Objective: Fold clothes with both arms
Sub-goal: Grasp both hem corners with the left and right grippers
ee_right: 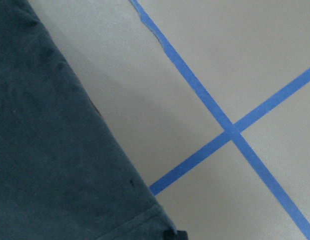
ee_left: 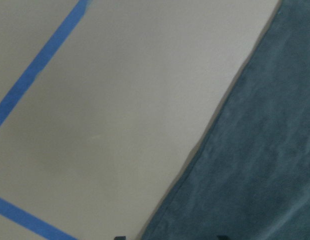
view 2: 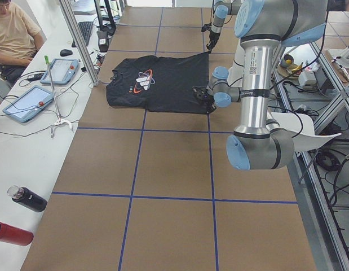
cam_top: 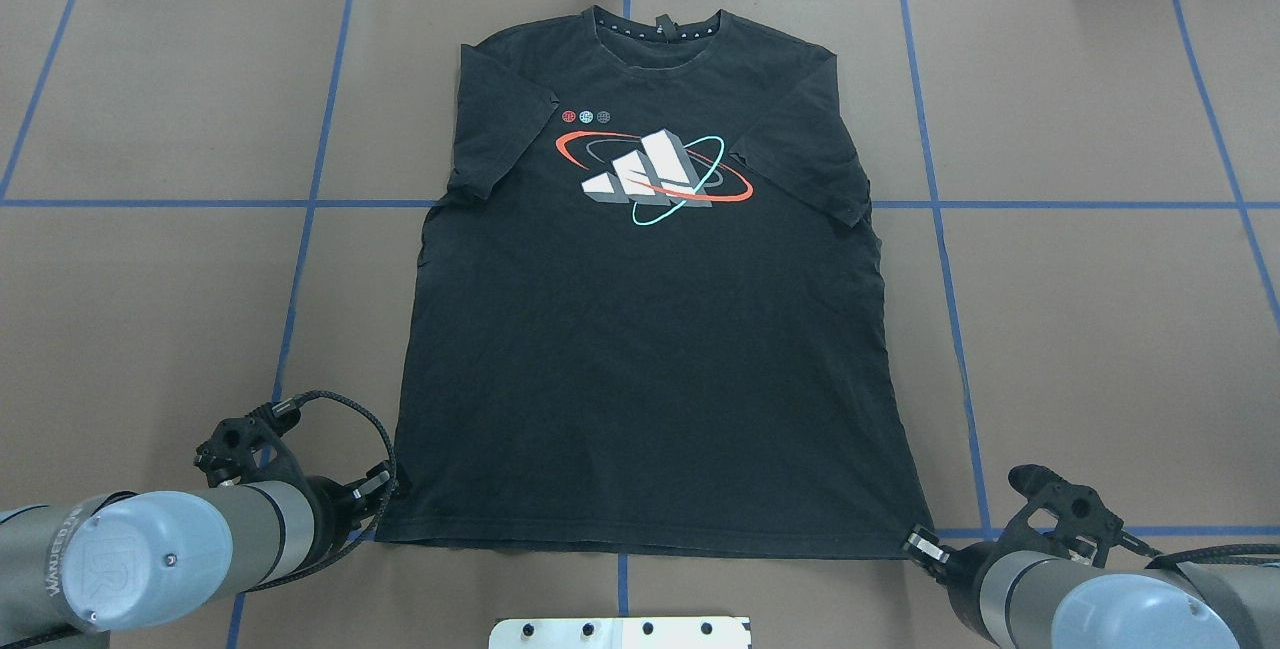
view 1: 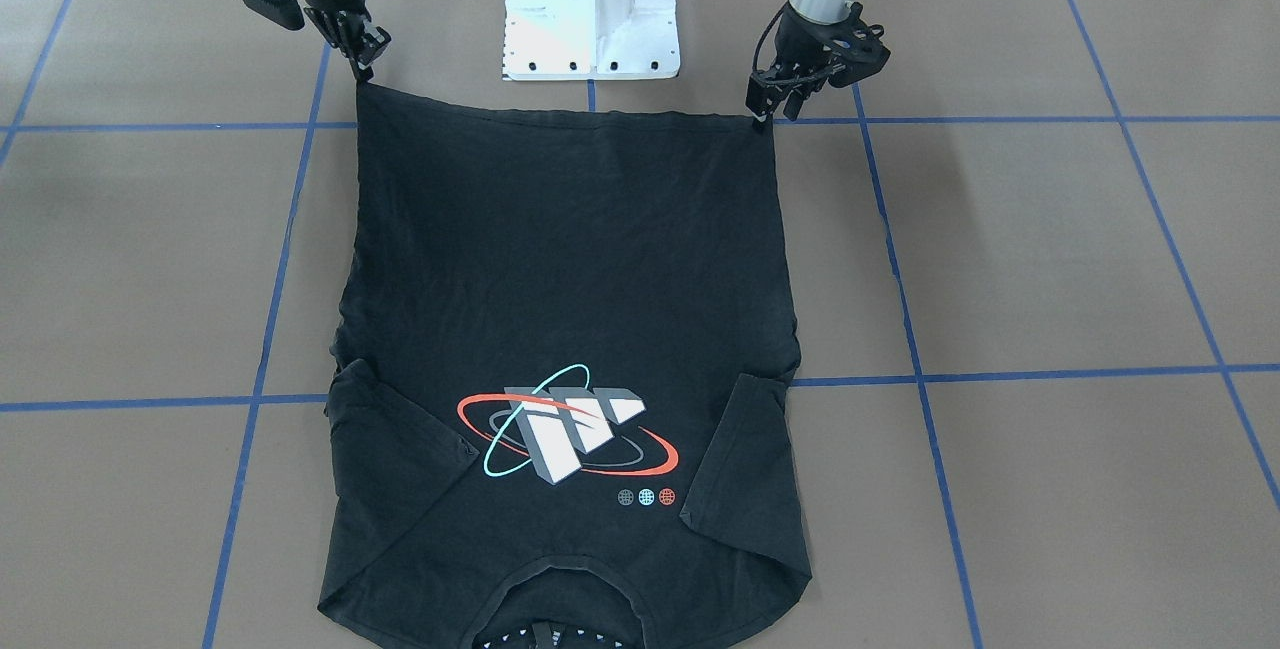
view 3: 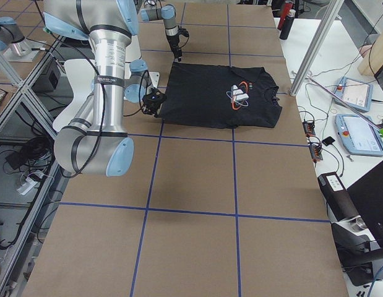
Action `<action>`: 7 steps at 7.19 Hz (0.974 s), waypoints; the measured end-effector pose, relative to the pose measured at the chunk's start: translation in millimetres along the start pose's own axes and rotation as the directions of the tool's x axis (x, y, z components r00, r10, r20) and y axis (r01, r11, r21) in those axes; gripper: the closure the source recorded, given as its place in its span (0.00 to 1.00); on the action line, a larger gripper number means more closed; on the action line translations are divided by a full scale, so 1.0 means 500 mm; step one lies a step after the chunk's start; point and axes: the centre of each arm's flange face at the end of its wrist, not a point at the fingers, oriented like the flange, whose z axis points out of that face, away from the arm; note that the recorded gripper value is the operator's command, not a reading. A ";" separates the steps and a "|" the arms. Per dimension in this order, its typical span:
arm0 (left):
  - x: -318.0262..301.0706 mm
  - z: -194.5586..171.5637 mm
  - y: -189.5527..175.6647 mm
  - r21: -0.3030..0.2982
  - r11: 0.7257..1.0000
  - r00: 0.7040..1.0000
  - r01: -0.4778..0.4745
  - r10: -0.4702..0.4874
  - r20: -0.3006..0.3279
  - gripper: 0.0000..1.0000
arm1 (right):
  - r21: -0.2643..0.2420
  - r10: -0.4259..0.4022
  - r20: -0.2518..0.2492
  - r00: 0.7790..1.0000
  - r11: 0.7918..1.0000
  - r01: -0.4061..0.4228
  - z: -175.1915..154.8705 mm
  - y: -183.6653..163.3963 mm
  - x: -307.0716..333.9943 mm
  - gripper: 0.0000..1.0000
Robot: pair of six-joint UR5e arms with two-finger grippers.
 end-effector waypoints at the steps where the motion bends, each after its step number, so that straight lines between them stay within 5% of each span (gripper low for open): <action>1: -0.005 0.005 0.009 -0.006 1.000 1.000 -0.005 0.005 0.006 0.39 | 0.001 0.001 0.001 1.000 1.000 -0.001 0.000 -0.001 -0.001 1.00; 7: -0.019 0.024 0.035 -0.022 1.000 0.999 -0.021 0.022 0.029 0.48 | 0.002 0.005 0.004 1.000 1.000 -0.005 -0.003 -0.004 -0.003 1.00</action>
